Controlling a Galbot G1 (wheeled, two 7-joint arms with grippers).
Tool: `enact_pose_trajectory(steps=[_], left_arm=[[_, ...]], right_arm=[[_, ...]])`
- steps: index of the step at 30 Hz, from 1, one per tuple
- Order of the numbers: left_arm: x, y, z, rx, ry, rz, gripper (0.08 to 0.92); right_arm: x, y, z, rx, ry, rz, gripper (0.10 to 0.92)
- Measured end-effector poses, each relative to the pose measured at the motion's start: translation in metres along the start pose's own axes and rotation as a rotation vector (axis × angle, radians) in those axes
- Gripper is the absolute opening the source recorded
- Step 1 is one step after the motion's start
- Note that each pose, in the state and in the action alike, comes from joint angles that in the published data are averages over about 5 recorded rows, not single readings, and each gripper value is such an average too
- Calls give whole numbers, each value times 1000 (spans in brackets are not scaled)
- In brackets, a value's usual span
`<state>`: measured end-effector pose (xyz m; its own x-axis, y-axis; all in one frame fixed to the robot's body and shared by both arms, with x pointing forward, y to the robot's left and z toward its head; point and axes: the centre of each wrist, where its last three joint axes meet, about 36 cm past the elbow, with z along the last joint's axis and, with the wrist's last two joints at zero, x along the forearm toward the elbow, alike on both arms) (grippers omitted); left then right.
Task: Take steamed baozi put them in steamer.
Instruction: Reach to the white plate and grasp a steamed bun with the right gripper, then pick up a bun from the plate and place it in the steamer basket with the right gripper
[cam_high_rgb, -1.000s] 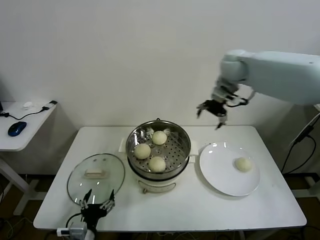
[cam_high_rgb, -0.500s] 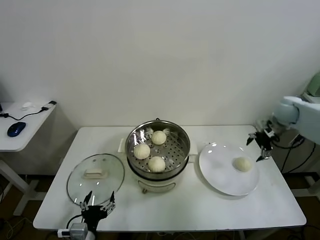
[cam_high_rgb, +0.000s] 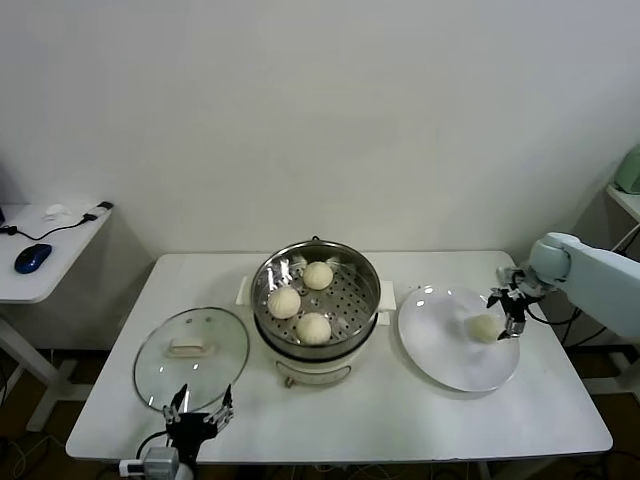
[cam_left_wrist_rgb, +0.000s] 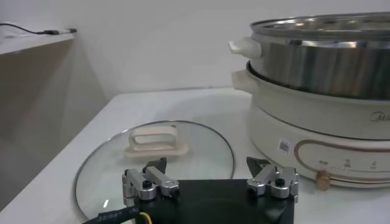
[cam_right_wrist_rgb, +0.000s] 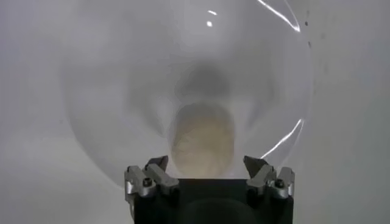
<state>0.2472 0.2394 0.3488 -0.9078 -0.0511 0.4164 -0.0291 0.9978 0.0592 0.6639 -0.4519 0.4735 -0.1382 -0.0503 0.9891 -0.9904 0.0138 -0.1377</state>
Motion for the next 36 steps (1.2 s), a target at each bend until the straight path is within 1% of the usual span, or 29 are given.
enact_pose_trajectory(steps=[4,7,12,18,25,31,36], left_arm=[[0,1,0,1,0,-2,823],[1,2,-1,2,-1,-3,823],[3,2,-1,3,-2,-1,823],[4,-1,-2,7,-4,7,823],[5,-3,-3,9,-5,15,823],[6,-5,-8,11,-14,20,823],[6,-5,-12,13,-23,24,823]], right_arm=[[-4,-3,-4,-8,2,-6,821],[-5,-3,-5,-15,8,-20,806],[-3,-4,-4,-18,18,-48,746],[-4,-4,-8,-7,28,-67,704],[3,-8,-15,7,34,-69,612],[26,-16,-22,21,30,-53,571],[69,-31,-47,57,4,-26,561]])
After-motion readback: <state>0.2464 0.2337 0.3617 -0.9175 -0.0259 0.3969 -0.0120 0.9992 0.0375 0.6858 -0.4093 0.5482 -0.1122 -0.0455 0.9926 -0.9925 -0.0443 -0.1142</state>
